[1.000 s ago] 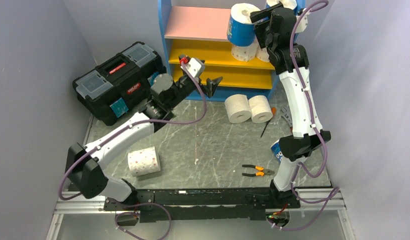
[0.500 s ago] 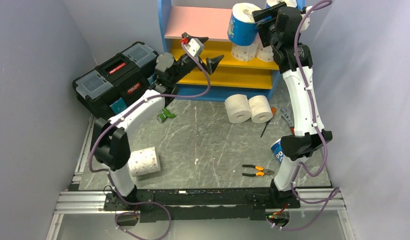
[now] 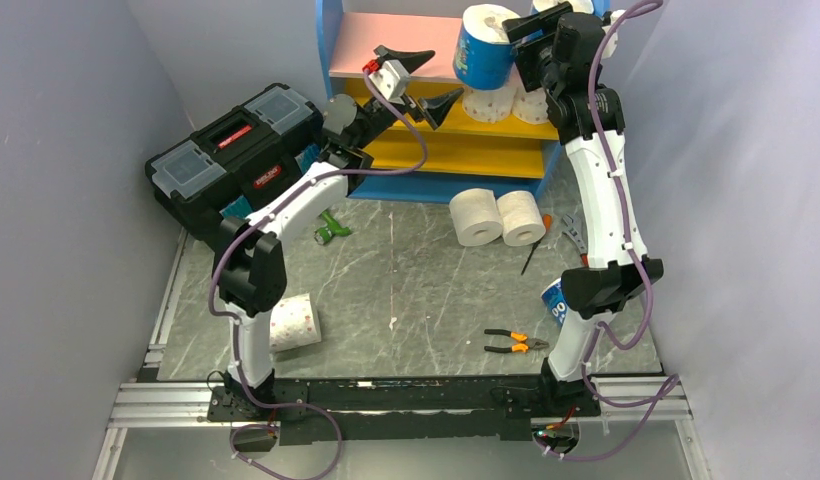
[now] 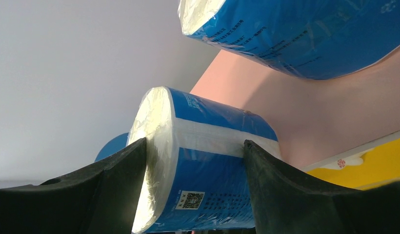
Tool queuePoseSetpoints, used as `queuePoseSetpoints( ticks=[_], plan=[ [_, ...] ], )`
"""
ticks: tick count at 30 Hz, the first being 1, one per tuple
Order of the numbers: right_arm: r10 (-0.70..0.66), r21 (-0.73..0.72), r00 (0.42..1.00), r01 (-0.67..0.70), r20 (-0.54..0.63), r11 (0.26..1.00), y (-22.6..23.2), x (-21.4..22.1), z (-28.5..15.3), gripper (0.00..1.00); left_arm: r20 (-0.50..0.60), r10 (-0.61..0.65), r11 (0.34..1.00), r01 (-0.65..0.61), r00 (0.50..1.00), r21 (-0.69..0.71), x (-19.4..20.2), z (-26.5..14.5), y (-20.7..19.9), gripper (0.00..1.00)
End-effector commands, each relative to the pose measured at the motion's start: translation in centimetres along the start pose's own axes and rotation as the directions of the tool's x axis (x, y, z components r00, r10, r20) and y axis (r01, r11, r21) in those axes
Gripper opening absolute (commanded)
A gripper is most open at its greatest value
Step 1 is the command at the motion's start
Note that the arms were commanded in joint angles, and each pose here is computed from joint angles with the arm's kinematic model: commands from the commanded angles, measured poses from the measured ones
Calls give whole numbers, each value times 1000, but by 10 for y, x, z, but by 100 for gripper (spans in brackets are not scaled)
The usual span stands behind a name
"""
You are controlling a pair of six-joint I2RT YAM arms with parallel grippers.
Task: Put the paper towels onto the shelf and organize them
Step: Place the paper towel on the shelf.
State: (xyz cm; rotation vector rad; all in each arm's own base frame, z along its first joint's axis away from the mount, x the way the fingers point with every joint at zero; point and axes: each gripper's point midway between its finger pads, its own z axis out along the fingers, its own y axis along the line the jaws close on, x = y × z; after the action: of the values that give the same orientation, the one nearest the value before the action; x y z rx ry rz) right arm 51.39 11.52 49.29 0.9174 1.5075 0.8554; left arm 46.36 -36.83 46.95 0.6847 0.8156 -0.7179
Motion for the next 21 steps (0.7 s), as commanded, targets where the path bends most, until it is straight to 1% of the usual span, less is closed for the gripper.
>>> queuePoseSetpoints(
  ticks=[1, 7, 14, 21],
  plan=[
    [-32, 98, 996, 40, -84, 994, -36, 24, 15, 72, 111, -5, 999, 0, 994, 48, -26, 12, -4, 99],
    [-32, 95, 995, 41, -89, 995, -35, 26, 14, 72, 138, -36, 999, 33, 990, 21, -19, 21, 5, 100],
    [-37, 112, 993, 50, -116, 992, -45, 37, 17, 71, 163, -51, 999, 50, 985, 9, -16, 30, 6, 99],
    [-56, 76, 991, 65, -118, 995, -33, 40, 13, 72, 153, -41, 999, 44, 987, -11, -6, 43, 3, 98]
  ],
)
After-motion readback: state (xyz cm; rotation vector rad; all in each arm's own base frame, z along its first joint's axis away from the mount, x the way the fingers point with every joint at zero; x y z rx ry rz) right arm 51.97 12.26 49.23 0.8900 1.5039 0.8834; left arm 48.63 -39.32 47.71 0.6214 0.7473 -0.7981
